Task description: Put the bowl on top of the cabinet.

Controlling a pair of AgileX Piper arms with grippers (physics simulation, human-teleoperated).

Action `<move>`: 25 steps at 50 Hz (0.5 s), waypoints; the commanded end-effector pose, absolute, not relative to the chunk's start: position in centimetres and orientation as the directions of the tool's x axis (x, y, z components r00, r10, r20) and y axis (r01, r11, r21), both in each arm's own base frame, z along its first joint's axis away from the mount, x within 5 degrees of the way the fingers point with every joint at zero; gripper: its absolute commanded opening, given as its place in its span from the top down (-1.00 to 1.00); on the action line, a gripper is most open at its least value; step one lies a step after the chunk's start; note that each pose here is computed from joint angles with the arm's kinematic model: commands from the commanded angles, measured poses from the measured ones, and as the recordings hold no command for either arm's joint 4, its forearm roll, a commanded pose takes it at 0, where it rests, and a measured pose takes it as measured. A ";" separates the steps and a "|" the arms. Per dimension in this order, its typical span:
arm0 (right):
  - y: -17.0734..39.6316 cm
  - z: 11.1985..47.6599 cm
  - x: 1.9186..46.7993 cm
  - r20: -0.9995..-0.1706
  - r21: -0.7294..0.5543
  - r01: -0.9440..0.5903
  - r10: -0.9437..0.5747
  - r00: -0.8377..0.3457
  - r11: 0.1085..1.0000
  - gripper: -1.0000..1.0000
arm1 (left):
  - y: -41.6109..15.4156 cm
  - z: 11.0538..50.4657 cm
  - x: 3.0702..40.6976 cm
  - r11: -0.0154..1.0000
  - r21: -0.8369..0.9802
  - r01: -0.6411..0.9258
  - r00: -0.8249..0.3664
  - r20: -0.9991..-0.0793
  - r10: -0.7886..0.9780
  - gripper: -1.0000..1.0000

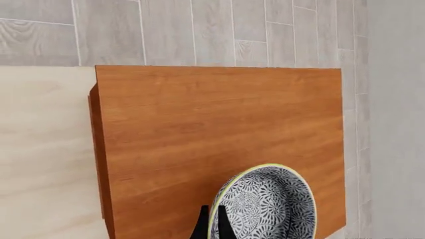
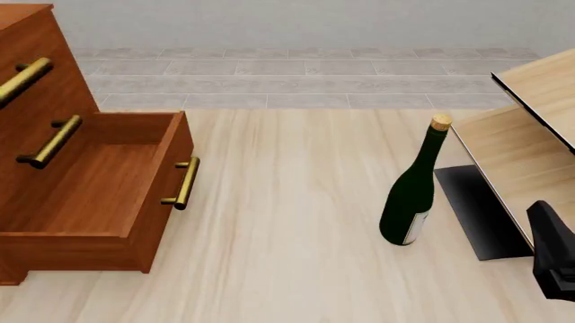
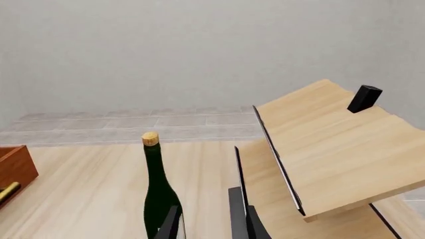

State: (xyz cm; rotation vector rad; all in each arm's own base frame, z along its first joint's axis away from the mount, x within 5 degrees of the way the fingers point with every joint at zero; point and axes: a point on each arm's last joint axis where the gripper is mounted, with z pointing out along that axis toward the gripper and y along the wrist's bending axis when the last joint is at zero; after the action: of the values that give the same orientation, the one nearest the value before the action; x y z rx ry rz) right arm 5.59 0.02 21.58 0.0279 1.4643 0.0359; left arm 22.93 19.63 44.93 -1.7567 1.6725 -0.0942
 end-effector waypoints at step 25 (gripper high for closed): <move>0.0 21.6 5.6 -0.992 0.051 -0.005 0.051 0.112 0.999 -1.00 | 21.5 43.4 22.7 0.076 -0.462 -0.884 0.135 -0.409 -0.903 1.00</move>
State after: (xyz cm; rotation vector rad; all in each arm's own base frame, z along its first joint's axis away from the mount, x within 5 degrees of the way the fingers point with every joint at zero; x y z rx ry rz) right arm 5.58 0.00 21.62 0.0365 1.4587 0.0408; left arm 22.44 20.33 44.84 -1.7324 1.6919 -0.0700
